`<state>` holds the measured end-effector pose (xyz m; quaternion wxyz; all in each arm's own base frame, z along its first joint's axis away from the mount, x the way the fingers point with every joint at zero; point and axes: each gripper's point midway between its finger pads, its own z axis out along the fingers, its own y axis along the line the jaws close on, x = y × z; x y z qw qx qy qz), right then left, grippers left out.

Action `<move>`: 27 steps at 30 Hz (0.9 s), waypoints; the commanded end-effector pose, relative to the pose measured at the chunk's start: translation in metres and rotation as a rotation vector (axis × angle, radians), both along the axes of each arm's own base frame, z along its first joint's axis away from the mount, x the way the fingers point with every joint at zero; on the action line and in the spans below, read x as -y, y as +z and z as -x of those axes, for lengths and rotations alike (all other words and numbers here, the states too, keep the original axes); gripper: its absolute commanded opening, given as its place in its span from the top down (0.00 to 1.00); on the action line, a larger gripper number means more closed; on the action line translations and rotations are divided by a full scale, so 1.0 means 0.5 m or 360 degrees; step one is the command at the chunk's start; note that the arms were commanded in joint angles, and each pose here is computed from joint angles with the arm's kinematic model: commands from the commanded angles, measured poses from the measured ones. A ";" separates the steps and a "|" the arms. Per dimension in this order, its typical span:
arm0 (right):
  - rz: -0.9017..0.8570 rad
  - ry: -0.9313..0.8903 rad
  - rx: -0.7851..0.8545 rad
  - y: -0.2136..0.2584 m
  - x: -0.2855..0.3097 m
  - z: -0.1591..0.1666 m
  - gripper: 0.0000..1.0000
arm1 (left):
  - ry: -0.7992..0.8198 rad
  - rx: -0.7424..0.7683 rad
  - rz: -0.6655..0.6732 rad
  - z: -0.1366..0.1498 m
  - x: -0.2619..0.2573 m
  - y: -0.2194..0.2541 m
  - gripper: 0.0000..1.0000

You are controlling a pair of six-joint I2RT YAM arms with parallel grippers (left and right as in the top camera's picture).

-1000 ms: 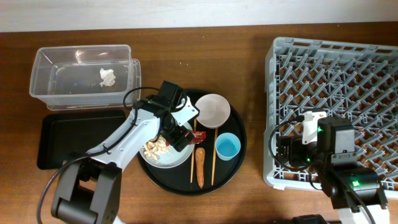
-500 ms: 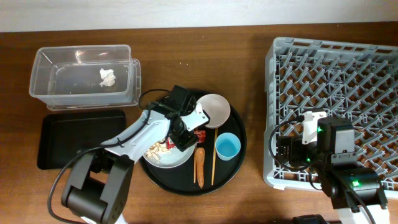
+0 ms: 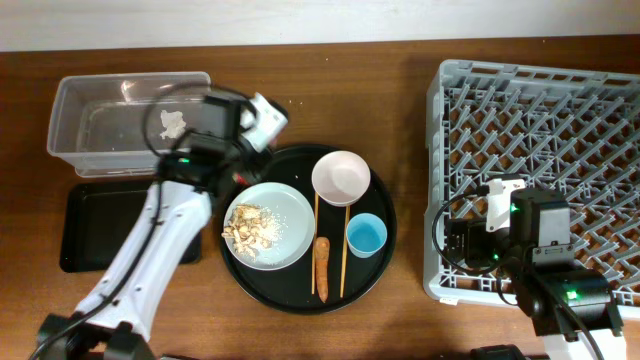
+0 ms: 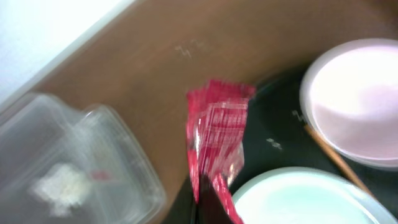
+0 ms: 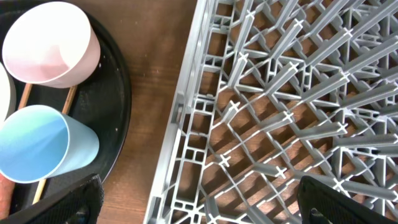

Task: Sort waste into correct bins and load items into the dishwasher rack
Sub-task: 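Carry the red wrapper to the clear bin and release it, then grasp the blue cup with the left gripper and lift it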

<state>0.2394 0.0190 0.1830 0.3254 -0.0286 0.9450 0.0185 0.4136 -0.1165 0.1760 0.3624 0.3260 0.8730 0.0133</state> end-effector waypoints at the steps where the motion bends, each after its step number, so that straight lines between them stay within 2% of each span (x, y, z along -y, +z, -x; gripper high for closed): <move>1: -0.0014 0.0009 0.0037 0.018 -0.005 -0.005 0.02 | 0.0318 0.0320 0.0130 -0.092 -0.120 0.086 1.00; 3: -0.0015 0.0009 0.0037 0.018 -0.005 -0.005 0.02 | 0.0505 0.0441 0.0208 -0.135 -0.198 0.105 1.00; 5: -0.0015 0.0009 0.0037 0.018 -0.005 -0.005 0.02 | 0.0692 0.0412 0.0267 -0.165 -0.274 0.060 1.00; 9: -0.0015 0.0009 0.0037 0.018 -0.005 -0.005 0.02 | 0.0764 0.0346 0.0242 -0.201 -0.318 -0.028 1.00; 10: -0.0015 0.0009 0.0037 0.018 -0.005 -0.005 0.02 | 0.0772 0.0339 0.0240 -0.203 -0.323 -0.036 0.95; 11: -0.0015 0.0009 0.0037 0.018 -0.005 -0.005 0.02 | 0.0771 0.0355 0.0242 -0.205 -0.323 -0.032 0.66; 15: -0.0015 0.0009 0.0037 0.018 -0.005 -0.005 0.02 | 0.0762 0.0450 0.0259 -0.203 -0.322 0.021 0.20; 17: -0.0015 0.0009 0.0037 0.018 -0.005 -0.005 0.02 | 0.0711 0.0406 0.0378 -0.172 -0.286 0.057 0.05; 18: -0.0015 0.0009 0.0038 0.018 -0.005 -0.005 0.02 | 0.0607 0.0280 0.0525 -0.135 -0.232 0.067 0.01; 21: -0.0015 0.0009 0.0037 0.018 -0.005 -0.005 0.02 | 0.0416 -0.0257 0.0938 -0.007 -0.075 0.051 0.01; 23: -0.0016 0.0009 0.0037 0.018 -0.005 -0.005 0.02 | 0.0346 -0.0497 0.0919 0.051 0.007 0.015 0.01; 25: -0.0013 0.0007 0.0023 0.015 -0.004 -0.002 0.02 | 0.0211 -0.0608 0.0872 0.095 0.082 0.002 0.01; 26: -0.0026 -0.0058 -0.0003 0.010 0.002 0.004 0.02 | 0.0137 -0.0661 0.0828 0.121 0.123 -0.007 0.01; 27: -0.0017 -0.0252 -0.0026 0.005 0.030 0.010 0.01 | 0.0101 -0.0693 0.0767 0.141 0.148 -0.018 0.01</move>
